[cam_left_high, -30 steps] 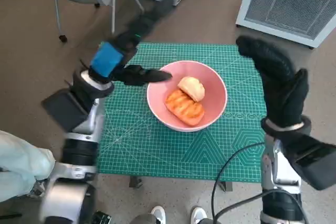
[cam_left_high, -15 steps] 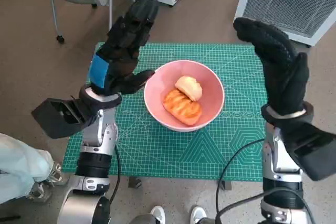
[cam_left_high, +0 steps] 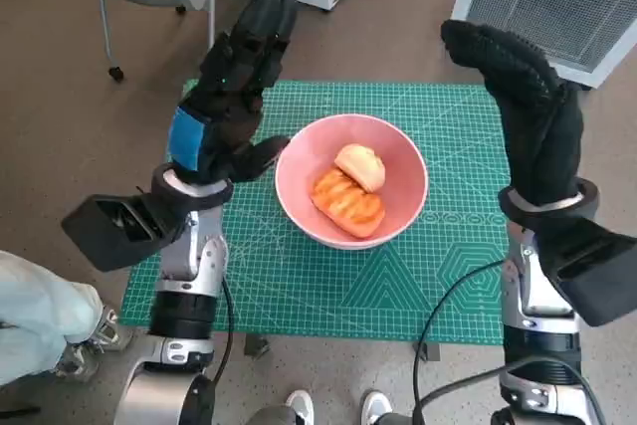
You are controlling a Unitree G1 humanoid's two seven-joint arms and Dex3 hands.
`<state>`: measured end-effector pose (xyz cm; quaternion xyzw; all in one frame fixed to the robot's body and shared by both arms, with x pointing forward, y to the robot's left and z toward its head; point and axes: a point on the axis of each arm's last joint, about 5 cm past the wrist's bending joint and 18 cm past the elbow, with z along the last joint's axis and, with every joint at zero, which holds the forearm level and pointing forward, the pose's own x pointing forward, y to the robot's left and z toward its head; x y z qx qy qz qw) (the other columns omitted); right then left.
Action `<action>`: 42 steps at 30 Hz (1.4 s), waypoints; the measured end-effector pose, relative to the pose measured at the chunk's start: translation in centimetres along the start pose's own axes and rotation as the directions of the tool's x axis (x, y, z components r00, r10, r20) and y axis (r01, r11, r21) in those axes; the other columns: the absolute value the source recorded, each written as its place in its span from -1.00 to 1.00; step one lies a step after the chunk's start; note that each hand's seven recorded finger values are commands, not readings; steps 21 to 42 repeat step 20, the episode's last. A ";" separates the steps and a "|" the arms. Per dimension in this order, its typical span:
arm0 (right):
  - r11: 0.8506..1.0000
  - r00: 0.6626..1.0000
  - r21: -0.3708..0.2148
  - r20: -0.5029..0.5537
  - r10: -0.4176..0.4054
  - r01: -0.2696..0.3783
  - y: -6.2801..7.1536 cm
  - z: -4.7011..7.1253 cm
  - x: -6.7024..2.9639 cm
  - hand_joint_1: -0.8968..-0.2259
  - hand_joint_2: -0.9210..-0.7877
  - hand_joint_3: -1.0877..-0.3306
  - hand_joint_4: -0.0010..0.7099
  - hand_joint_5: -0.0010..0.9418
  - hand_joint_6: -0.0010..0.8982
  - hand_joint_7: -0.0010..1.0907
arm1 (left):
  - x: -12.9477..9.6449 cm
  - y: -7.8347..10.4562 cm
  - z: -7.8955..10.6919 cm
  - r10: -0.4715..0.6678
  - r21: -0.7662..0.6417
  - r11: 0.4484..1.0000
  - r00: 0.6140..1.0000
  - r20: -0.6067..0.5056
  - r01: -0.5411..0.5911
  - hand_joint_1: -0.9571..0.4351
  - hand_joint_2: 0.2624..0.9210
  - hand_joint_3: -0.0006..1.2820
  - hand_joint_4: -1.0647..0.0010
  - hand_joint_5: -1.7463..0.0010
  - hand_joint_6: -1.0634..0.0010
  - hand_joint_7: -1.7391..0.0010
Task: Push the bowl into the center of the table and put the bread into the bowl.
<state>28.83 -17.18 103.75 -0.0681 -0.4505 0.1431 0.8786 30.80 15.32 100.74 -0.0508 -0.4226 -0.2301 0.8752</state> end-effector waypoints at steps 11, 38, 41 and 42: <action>1.000 1.000 0.010 -0.025 -0.005 0.005 0.0 0.0 0.10 -0.50 -1.00 -0.08 -0.59 -0.99 -0.97 -0.07 | -0.1 -0.1 -0.2 -0.001 0.032 1.000 1.000 -0.015 0.002 -0.58 1.00 -0.55 0.91 1.00 0.66 1.00; 1.000 1.000 0.017 -0.029 -0.009 0.009 0.2 -0.1 0.14 -0.50 -1.00 -0.08 -0.58 -0.99 -0.97 -0.07 | -0.1 -0.2 -0.1 0.013 0.045 0.999 1.000 -0.012 -0.013 -0.59 1.00 -0.55 0.93 1.00 0.71 1.00; 1.000 1.000 0.017 -0.029 -0.009 0.009 0.2 -0.1 0.14 -0.50 -1.00 -0.08 -0.58 -0.99 -0.97 -0.07 | -0.1 -0.2 -0.1 0.013 0.045 0.999 1.000 -0.012 -0.013 -0.59 1.00 -0.55 0.93 1.00 0.71 1.00; 1.000 1.000 0.017 -0.029 -0.009 0.009 0.2 -0.1 0.14 -0.50 -1.00 -0.08 -0.58 -0.99 -0.97 -0.07 | -0.1 -0.2 -0.1 0.013 0.045 0.999 1.000 -0.012 -0.013 -0.59 1.00 -0.55 0.93 1.00 0.71 1.00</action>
